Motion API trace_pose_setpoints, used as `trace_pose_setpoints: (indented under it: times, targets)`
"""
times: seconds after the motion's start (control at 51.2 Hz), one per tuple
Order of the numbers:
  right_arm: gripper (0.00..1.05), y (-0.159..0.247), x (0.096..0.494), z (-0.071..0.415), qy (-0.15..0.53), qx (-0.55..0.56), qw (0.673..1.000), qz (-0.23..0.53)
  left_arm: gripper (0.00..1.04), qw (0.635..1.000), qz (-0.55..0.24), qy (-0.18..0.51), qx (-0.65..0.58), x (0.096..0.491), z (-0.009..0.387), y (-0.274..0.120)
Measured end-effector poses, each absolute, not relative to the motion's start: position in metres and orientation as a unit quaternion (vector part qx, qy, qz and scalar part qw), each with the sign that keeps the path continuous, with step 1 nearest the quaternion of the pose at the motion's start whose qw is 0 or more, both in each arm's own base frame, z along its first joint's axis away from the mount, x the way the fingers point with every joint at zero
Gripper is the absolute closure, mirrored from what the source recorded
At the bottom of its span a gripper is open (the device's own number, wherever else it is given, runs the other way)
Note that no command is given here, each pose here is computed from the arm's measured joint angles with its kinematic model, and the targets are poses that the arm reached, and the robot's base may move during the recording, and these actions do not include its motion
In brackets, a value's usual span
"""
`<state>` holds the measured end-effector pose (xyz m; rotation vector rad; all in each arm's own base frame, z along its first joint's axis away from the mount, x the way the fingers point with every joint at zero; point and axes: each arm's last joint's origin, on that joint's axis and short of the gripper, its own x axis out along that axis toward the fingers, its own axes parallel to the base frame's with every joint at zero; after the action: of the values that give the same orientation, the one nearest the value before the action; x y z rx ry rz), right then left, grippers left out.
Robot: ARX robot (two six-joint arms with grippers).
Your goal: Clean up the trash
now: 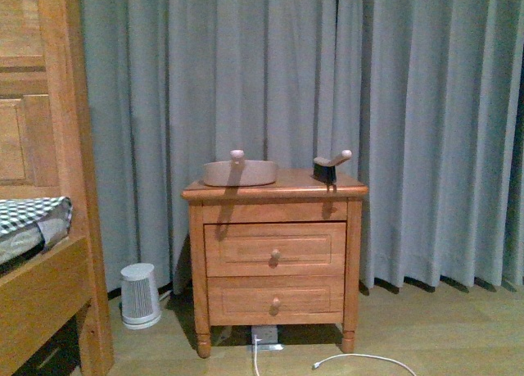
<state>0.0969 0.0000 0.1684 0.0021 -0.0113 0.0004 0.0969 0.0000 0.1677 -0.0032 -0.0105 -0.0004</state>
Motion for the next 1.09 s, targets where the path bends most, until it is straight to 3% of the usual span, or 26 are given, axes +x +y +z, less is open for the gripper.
trace_pose_setpoints:
  times: [1.093]
  targets:
    - [0.07, 0.0000, 0.0969, 0.1684, -0.006, 0.001, 1.000, 0.000, 0.08, 1.000, 0.000, -0.005, -0.002, 0.0969, 0.1677, 0.0000]
